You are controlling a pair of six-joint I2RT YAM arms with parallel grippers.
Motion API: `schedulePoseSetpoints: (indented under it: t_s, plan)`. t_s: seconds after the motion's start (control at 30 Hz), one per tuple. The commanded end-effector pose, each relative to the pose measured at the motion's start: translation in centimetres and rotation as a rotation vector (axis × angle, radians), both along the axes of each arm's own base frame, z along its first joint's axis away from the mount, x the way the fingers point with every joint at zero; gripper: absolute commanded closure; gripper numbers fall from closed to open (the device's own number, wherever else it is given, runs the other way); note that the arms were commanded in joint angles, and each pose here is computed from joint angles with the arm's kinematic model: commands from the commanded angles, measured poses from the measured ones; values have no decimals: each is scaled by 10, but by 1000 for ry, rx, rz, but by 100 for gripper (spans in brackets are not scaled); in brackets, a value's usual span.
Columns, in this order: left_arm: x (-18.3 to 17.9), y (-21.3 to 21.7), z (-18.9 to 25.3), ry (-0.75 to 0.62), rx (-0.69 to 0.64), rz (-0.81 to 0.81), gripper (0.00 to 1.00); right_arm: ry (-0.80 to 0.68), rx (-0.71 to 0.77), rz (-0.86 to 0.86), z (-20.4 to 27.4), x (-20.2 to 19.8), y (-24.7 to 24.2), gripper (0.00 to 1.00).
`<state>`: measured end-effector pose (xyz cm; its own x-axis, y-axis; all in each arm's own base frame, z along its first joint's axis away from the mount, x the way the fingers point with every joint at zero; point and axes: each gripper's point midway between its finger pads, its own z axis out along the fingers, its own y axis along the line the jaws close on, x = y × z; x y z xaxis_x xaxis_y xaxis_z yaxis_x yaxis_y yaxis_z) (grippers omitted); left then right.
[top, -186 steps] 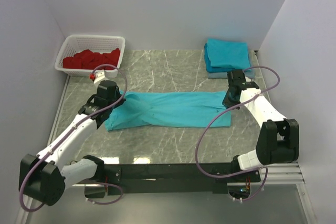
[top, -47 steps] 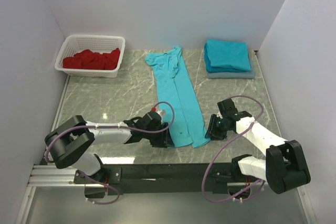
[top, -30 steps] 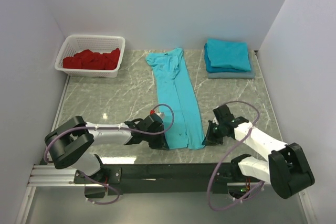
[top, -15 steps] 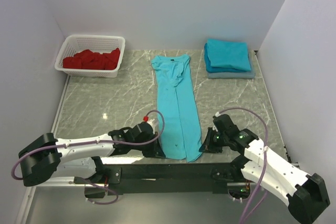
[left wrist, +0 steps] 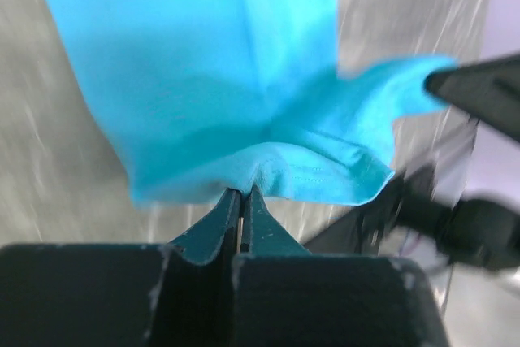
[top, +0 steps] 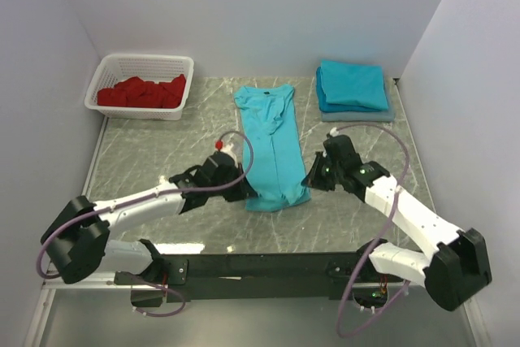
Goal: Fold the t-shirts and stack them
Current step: Fold the tshirt
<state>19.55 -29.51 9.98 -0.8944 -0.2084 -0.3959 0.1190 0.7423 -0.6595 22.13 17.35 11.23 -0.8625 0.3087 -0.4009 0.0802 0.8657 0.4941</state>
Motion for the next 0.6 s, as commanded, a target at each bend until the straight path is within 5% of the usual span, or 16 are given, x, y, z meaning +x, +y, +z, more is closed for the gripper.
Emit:
schedulePoseSetpoints:
  t_s: [0.0, 0.57]
  plan:
    - [58, -7, 41, -178, -58, 48, 100, -154, 5, -17, 32, 53, 3, 100]
    - [188, 17, 40, -221, 77, 182, 100, -175, 14, -87, 46, 181, 12, 100]
